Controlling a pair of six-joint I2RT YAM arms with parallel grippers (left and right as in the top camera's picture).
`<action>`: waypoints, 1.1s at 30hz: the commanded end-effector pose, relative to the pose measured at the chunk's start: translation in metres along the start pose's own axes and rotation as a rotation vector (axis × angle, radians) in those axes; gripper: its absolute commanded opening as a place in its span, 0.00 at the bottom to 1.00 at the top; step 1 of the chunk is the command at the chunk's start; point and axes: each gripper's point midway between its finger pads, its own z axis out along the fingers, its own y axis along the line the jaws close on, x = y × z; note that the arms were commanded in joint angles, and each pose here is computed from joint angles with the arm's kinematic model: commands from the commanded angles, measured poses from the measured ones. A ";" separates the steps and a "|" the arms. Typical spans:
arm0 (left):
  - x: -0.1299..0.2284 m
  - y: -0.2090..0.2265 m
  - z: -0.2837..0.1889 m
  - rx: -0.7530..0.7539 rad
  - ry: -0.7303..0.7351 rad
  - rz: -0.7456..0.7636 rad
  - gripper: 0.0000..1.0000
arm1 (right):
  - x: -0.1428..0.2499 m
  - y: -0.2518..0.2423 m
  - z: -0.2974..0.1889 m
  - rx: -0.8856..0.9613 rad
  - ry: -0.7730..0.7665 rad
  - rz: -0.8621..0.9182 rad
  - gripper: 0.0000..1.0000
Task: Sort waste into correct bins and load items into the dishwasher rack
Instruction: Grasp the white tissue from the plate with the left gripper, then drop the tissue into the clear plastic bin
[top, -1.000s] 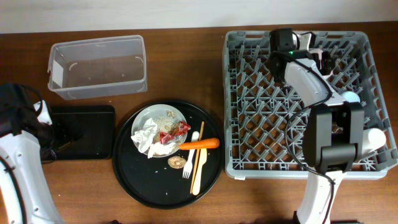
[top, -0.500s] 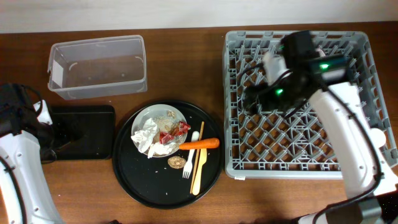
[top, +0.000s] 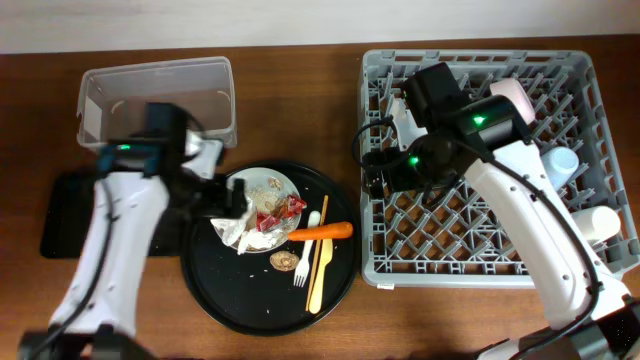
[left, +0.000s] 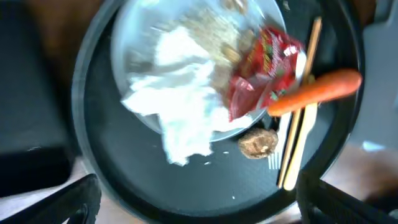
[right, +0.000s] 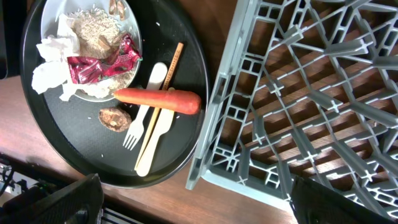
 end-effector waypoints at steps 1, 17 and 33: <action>0.022 -0.007 0.048 -0.016 0.158 0.059 0.99 | 0.002 -0.003 -0.001 0.016 0.003 0.011 1.00; -0.047 0.004 0.000 -0.148 -0.039 0.029 0.00 | 0.003 -0.009 -0.002 0.046 0.004 0.013 1.00; -0.219 0.086 -0.040 -0.359 -0.598 -0.070 0.87 | 0.003 -0.012 -0.002 0.065 0.005 0.014 1.00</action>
